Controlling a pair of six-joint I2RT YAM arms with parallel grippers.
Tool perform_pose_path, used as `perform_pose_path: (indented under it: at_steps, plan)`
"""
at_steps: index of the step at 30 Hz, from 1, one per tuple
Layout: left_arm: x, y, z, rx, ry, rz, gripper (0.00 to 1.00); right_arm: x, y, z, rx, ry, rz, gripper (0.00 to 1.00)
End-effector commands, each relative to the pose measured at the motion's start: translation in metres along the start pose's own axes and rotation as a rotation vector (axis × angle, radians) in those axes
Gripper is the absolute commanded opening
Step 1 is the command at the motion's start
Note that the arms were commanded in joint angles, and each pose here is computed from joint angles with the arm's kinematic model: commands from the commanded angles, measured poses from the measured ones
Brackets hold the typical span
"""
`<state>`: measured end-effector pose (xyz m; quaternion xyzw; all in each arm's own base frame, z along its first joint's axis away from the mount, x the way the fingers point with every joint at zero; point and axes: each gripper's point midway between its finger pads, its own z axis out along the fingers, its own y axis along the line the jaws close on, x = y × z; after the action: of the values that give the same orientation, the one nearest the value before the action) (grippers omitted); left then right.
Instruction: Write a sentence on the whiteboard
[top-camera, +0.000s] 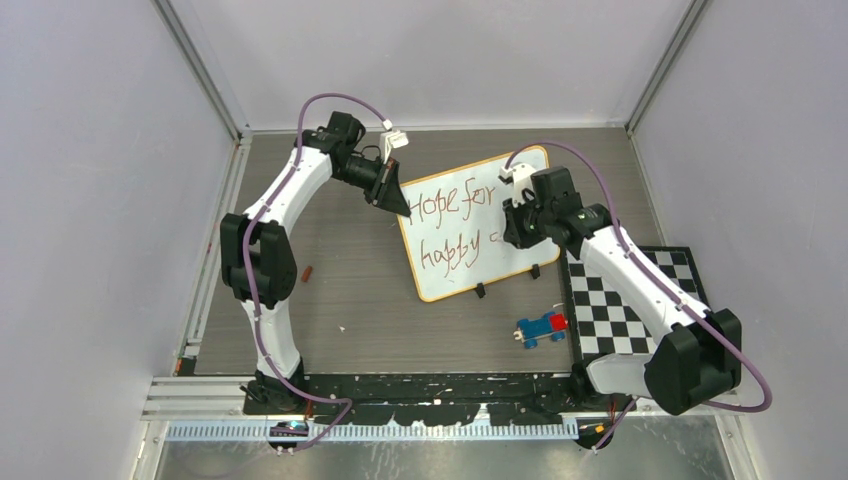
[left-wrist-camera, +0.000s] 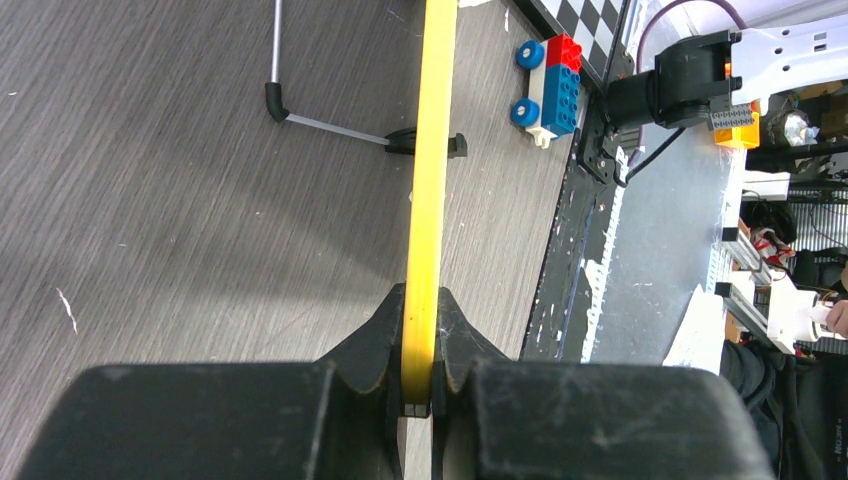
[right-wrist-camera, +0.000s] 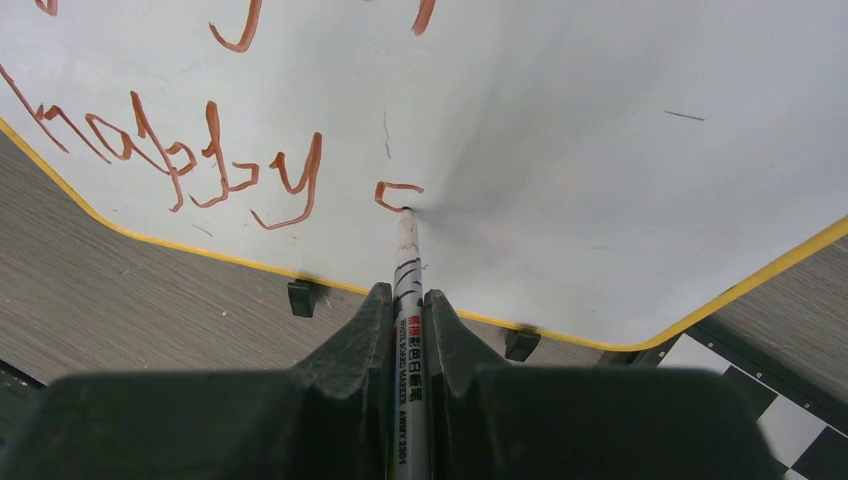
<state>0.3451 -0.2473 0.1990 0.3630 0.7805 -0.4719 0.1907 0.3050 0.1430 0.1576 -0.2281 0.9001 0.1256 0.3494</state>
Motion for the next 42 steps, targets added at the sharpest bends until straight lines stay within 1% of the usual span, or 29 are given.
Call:
perform_pose_path:
  at_steps: [1,12,15,38,42]
  plan:
    - [-0.001,0.012,-0.006,-0.074,0.004,0.066,0.0,-0.045,-0.014,-0.011,0.079,-0.132,-0.007,0.0]
    - [0.0,0.013,-0.005,-0.075,0.004,0.067,0.0,-0.072,-0.022,-0.02,0.117,-0.193,0.002,0.0]
    - [0.0,0.013,-0.005,-0.074,0.005,0.066,0.0,-0.072,-0.021,-0.02,0.108,-0.193,0.001,0.0]
    - [0.001,0.014,-0.005,-0.078,0.007,0.066,0.0,-0.007,-0.008,-0.004,0.041,-0.042,0.014,0.0]
    - [0.001,0.014,-0.005,-0.077,0.007,0.064,0.0,-0.007,-0.01,-0.008,0.053,-0.042,0.003,0.0]
